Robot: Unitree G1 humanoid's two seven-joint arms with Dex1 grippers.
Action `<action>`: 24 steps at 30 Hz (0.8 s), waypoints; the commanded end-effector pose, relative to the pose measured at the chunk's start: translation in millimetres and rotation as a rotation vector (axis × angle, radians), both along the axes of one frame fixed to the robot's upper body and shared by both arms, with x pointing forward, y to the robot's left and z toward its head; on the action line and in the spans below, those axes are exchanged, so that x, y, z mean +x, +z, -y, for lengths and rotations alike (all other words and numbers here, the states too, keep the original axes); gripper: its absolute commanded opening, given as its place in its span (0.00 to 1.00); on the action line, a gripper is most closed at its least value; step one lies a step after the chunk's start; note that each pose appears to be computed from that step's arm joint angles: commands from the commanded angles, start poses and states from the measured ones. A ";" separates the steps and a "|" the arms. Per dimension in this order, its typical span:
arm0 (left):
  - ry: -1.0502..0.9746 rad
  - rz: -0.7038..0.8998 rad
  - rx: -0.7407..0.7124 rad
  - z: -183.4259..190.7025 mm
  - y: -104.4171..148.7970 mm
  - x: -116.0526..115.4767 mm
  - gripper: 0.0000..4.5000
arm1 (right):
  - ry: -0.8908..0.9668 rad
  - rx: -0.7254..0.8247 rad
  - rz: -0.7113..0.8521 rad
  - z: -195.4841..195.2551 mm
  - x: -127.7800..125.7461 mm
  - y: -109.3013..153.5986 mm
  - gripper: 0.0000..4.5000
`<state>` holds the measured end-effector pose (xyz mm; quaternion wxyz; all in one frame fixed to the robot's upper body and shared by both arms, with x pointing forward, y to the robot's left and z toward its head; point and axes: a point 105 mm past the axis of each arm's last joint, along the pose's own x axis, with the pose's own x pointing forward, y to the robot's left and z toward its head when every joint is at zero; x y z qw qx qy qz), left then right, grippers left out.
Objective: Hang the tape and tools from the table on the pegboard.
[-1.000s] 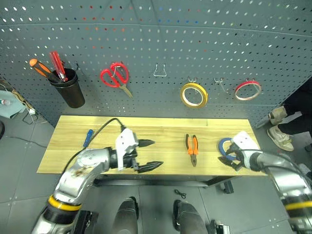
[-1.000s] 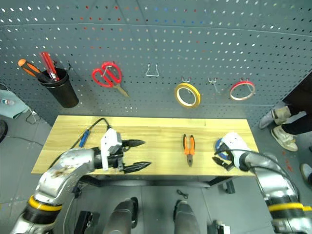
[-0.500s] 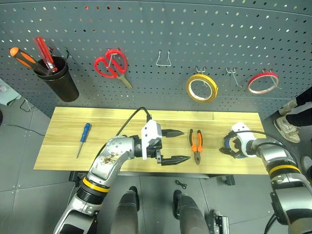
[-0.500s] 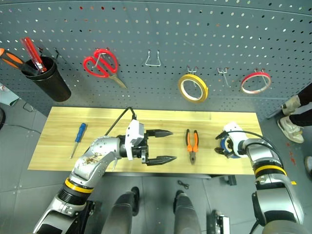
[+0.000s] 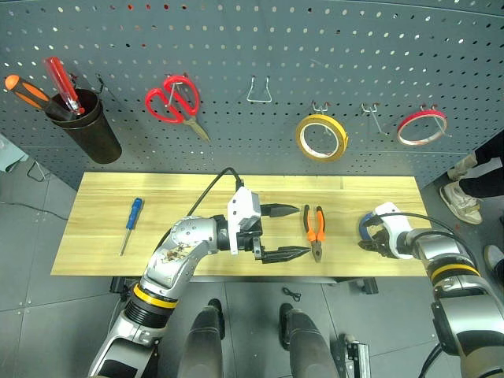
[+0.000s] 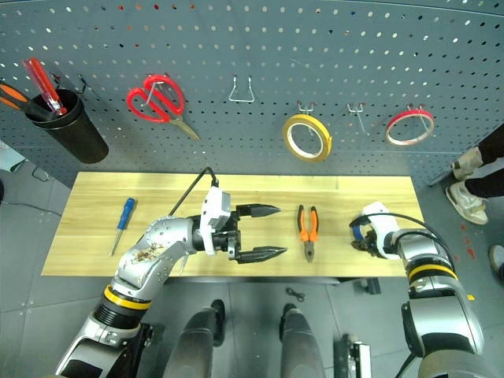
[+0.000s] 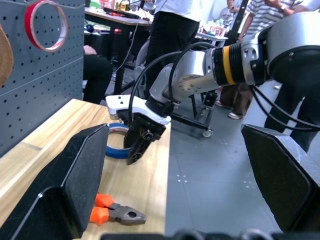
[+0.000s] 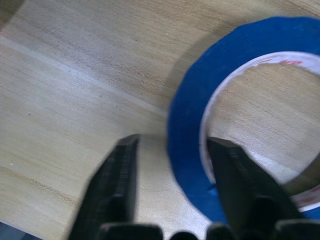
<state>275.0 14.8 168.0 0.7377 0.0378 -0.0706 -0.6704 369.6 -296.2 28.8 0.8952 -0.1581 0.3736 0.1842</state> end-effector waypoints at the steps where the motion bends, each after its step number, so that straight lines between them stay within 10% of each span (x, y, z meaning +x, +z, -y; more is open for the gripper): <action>1: -0.016 0.035 -0.031 1.1 11.2 -4.1 1.00 | 0.017 -0.003 -0.010 -1.7 -3.4 -6.9 0.14; 9: -0.017 0.007 -0.034 -3.5 16.4 -2.1 1.00 | 0.127 -0.159 0.200 -6.4 -2.7 19.7 0.10; 24: 0.027 -0.286 -0.347 -30.1 93.3 11.4 1.00 | 0.188 -0.554 1.185 -95.6 -43.5 157.7 0.10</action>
